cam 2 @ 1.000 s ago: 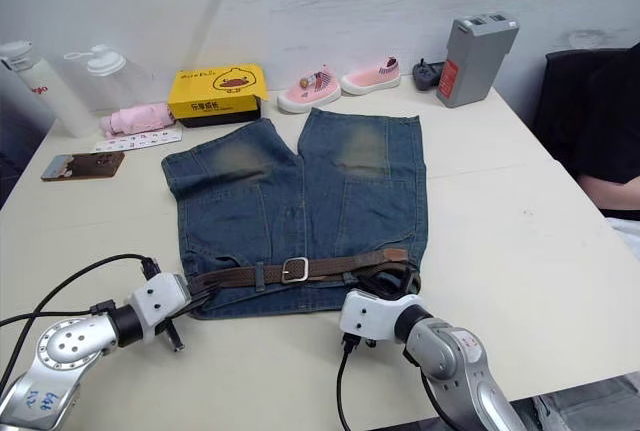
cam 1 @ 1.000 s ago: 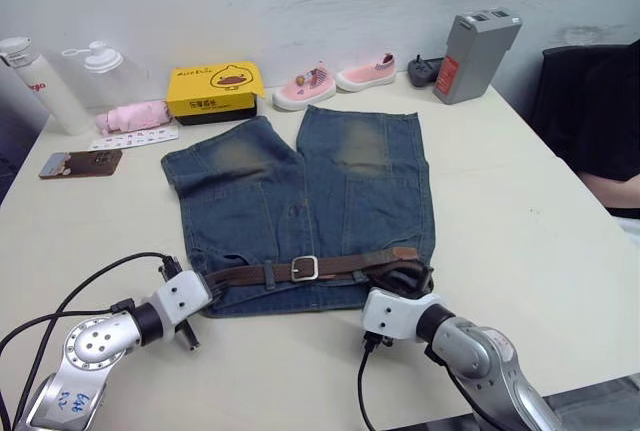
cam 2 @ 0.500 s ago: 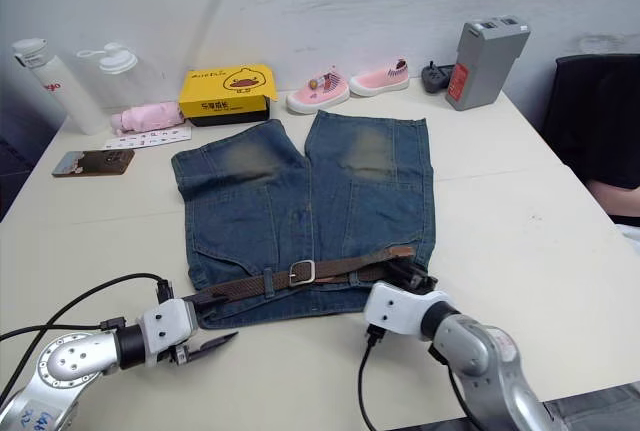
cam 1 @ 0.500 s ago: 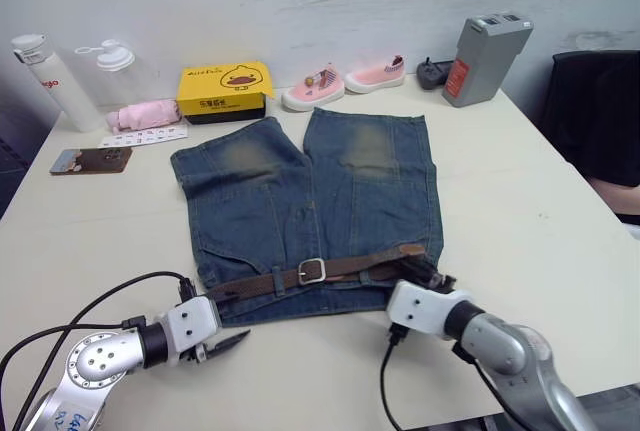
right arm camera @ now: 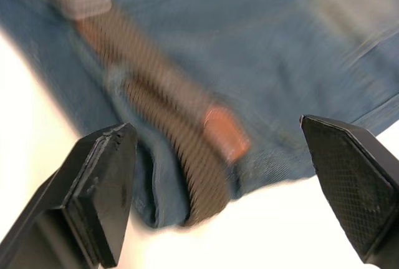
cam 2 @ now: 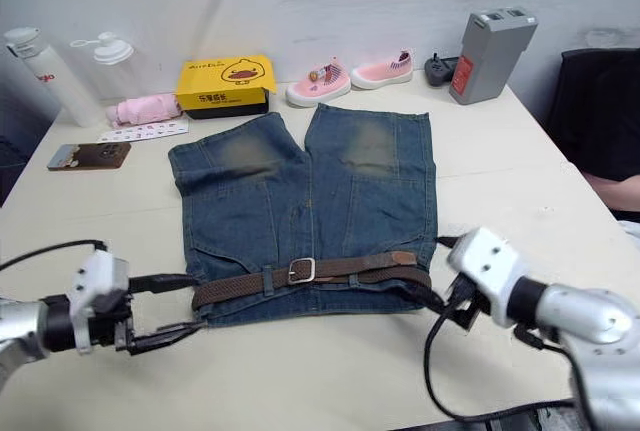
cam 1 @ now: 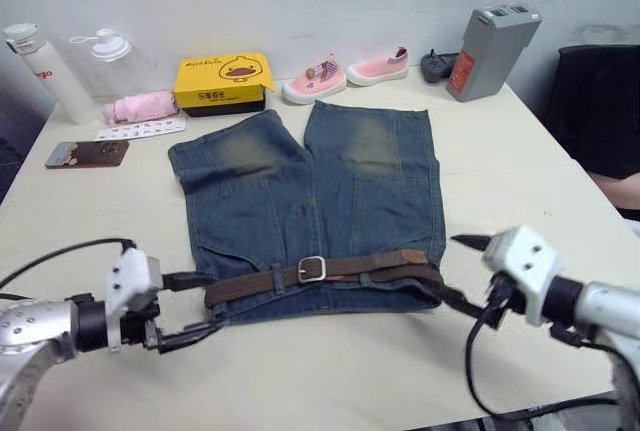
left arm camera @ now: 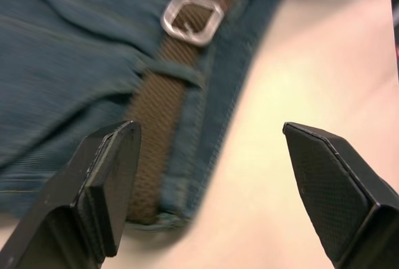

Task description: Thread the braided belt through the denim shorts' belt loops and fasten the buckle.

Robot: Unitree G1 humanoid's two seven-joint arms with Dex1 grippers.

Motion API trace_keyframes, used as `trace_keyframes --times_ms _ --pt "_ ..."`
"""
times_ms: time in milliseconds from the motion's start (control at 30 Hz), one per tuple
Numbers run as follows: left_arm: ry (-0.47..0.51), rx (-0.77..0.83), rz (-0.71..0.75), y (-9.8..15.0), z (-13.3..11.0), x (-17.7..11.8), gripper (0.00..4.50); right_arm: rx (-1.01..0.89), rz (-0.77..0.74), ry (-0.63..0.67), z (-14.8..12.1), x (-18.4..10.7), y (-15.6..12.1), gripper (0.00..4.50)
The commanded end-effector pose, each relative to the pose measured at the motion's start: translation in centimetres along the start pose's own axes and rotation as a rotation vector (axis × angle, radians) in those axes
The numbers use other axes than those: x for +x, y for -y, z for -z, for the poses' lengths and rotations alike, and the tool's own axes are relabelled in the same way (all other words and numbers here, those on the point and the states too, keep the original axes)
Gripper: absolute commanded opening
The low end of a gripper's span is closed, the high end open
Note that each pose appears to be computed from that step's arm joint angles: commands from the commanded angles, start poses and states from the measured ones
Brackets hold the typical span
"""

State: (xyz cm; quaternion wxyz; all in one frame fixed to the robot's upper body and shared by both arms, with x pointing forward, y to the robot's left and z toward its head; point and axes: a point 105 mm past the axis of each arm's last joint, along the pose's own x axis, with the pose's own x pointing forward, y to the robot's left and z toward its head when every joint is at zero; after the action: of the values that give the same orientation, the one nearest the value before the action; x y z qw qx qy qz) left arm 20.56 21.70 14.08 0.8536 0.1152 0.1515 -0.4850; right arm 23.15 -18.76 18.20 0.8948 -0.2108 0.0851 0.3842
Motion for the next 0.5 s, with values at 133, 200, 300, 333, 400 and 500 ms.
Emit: trace_keyframes --times_ms 133,200,300,333,400,500 --pt "0.049 0.038 -0.066 -1.6 -0.4 0.8 3.99 0.043 0.037 0.01 0.0 -0.4 1.3 4.44" --pt "0.064 0.037 -0.074 -1.7 -0.6 1.1 3.99 0.051 0.044 0.003 0.4 -0.1 1.3 4.44" --pt "0.078 0.037 -0.078 -1.8 -0.6 1.4 3.99 0.069 0.064 0.009 0.7 0.2 1.3 4.44" --pt "0.081 0.037 -0.076 -1.7 -0.7 1.5 3.99 0.073 0.059 0.004 0.9 0.3 1.2 4.44" --pt "0.084 0.038 -0.075 -1.6 -0.7 1.6 3.99 0.075 0.062 -0.006 1.3 0.4 1.1 4.44" --pt "0.088 0.035 -0.076 -1.7 -0.6 1.7 3.99 0.078 0.072 -0.008 1.4 0.4 1.2 4.44"
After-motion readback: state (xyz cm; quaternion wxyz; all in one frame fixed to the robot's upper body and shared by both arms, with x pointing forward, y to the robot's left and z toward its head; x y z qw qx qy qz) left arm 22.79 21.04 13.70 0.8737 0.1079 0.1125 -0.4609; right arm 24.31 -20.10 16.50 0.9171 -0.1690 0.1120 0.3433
